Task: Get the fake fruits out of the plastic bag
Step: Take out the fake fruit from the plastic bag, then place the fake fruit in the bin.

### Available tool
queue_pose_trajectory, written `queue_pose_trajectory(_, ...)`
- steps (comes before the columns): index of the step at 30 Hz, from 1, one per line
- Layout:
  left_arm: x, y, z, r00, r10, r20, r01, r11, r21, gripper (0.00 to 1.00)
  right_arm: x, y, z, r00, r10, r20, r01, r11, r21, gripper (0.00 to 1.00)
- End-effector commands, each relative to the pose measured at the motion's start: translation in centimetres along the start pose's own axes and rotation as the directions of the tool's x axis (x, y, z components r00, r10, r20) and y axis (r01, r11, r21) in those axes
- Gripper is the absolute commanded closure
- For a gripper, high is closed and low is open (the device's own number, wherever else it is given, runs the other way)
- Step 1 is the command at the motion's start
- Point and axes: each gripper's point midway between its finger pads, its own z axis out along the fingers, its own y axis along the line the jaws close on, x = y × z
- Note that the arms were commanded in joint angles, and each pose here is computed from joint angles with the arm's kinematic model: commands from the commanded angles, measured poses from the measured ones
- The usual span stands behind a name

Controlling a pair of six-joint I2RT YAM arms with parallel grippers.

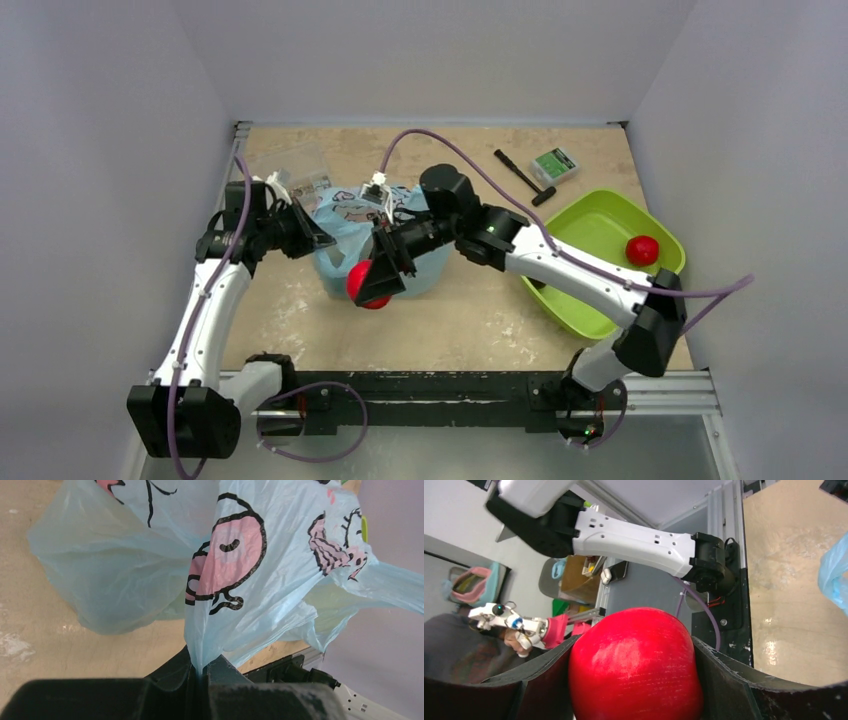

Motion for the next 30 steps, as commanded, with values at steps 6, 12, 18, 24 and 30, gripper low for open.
queue_pose_trajectory(6, 2.1, -0.1, -2.1, 0.999, 0.043, 0.018, -0.043, 0.998, 0.038, 1.00, -7.2, -1.5, -12.5, 0.885, -0.275, 0.376, -0.022, 0.782, 0.623, 1.00)
queue_pose_trajectory(12, 4.0, 0.8, -2.8, 0.997, 0.053, -0.058, -0.053, 0.999, -0.006, 1.00, -2.9, -10.4, -31.0, 0.668, -0.363, 0.649, -0.626, 0.196, 0.754, 1.00)
queue_pose_trajectory(18, 5.0, 0.5, -3.6, 0.998, 0.021, -0.061, -0.020, 1.000, 0.010, 1.00, 9.0, -17.4, -38.2, 0.559, -0.347, 0.753, -0.824, -0.132, 0.551, 1.00)
queue_pose_trajectory(24, 6.0, -0.5, -4.0, 0.998, 0.002, -0.056, 0.003, 0.996, 0.088, 0.59, 16.4, -21.3, -40.9, 0.500, -0.333, 0.799, -0.861, -0.287, 0.419, 1.00)
queue_pose_trajectory(30, 8.5, -1.0, -3.9, 0.995, -0.030, -0.090, 0.046, 0.983, 0.179, 0.28, 18.3, -23.4, -42.0, 0.482, -0.322, 0.815, -0.863, -0.337, 0.378, 0.90)
